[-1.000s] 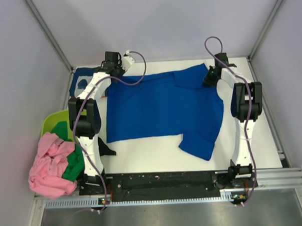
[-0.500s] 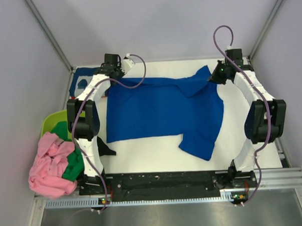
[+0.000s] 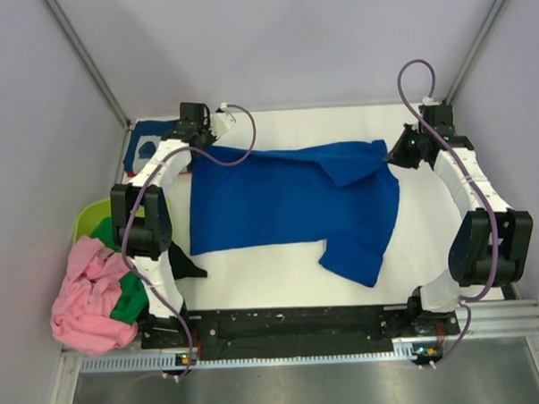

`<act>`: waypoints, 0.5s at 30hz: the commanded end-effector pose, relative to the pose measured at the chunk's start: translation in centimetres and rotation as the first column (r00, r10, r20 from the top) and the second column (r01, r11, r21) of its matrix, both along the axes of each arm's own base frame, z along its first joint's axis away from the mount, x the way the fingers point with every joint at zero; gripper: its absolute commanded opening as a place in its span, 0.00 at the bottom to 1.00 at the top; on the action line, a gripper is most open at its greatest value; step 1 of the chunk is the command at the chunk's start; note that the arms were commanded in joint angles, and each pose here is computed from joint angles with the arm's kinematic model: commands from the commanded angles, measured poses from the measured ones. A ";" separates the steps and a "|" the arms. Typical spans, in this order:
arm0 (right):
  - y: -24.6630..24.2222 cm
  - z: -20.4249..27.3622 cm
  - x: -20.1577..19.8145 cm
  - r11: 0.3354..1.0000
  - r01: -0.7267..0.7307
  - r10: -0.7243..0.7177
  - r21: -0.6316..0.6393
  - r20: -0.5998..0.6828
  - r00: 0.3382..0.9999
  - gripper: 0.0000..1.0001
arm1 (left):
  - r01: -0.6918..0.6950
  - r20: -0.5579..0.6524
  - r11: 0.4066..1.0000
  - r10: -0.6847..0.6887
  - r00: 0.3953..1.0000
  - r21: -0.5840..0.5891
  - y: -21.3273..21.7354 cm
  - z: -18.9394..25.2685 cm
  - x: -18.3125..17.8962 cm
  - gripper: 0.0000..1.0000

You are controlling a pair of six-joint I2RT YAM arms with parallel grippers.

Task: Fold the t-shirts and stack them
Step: Fold the flattened tshirt in 1/3 of the way

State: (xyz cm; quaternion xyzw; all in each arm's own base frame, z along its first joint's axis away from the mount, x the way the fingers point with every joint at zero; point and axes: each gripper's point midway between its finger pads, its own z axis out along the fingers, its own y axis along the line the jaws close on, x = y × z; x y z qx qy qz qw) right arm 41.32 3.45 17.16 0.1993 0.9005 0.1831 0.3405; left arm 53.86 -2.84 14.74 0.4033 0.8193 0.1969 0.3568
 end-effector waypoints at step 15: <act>-0.1 -6.4 -4.6 1.000 -0.025 0.023 -0.009 -0.156 0.987 0.00 | 0.029 -0.199 0.996 -0.011 0.980 0.088 1.7 -5.9 -5.2 0.00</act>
